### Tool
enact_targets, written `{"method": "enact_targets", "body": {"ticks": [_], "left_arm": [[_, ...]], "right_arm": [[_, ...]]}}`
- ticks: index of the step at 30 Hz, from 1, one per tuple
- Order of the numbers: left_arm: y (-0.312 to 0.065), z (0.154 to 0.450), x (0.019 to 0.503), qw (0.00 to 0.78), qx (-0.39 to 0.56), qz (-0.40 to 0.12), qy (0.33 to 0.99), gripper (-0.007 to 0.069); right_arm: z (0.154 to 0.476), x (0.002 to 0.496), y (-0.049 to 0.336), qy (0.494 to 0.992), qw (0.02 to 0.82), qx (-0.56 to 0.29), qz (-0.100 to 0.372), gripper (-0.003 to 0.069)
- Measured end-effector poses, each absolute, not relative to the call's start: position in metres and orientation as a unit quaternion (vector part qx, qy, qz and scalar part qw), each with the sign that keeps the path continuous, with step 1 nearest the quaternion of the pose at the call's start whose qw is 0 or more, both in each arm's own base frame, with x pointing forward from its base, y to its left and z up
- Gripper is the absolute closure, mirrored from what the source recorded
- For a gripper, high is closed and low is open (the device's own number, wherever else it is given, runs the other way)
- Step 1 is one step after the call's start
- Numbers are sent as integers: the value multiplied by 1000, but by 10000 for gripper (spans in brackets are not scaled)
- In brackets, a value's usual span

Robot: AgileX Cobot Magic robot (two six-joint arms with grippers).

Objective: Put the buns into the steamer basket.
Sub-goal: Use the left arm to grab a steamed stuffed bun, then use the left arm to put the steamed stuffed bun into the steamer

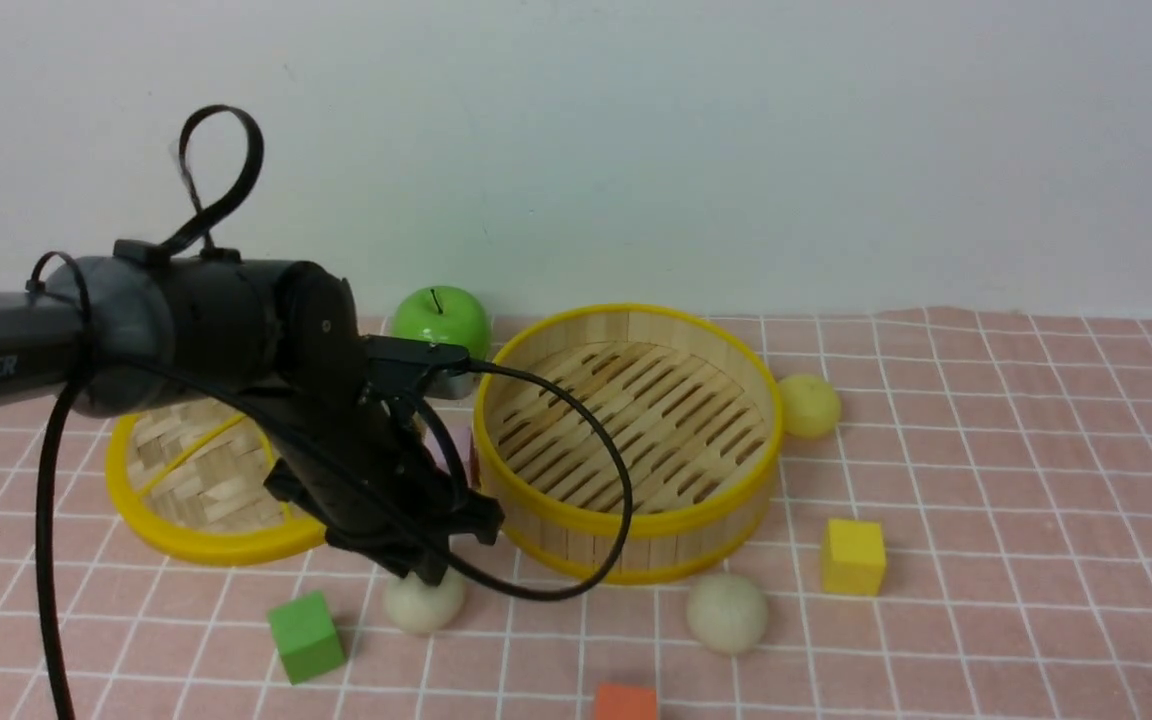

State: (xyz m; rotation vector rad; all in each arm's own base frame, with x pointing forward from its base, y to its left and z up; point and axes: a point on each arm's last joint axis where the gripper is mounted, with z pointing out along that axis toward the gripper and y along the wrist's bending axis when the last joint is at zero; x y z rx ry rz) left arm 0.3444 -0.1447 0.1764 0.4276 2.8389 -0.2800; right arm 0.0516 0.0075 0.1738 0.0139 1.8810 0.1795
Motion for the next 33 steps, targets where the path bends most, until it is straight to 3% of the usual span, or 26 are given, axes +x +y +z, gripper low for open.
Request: {"method": "enact_targets", "body": {"ticks": [2,7,11,14,18,33], "left_arm": [[-144,176,343,121,149,-95,977,611],[-145,190,341,119,160,-97,975,633],[-147,226,340,149,163,-120,968,633],[-159,274,339,216,193,-167,942,633],[-183,297,345,281,249,-189,907,633],[-200,230,398,310,284,-105,901,631]], "right_arm": [[174,52,8,807,586,6,77,419],[174,52,8,807,586,6,77,419],[174,52,8,807,586,6,77,419],[174,52,8,807,586,6,77,419],[174,52,8,807,586,6,77,419],[174,52,8,807,586,6,77,419]]}}
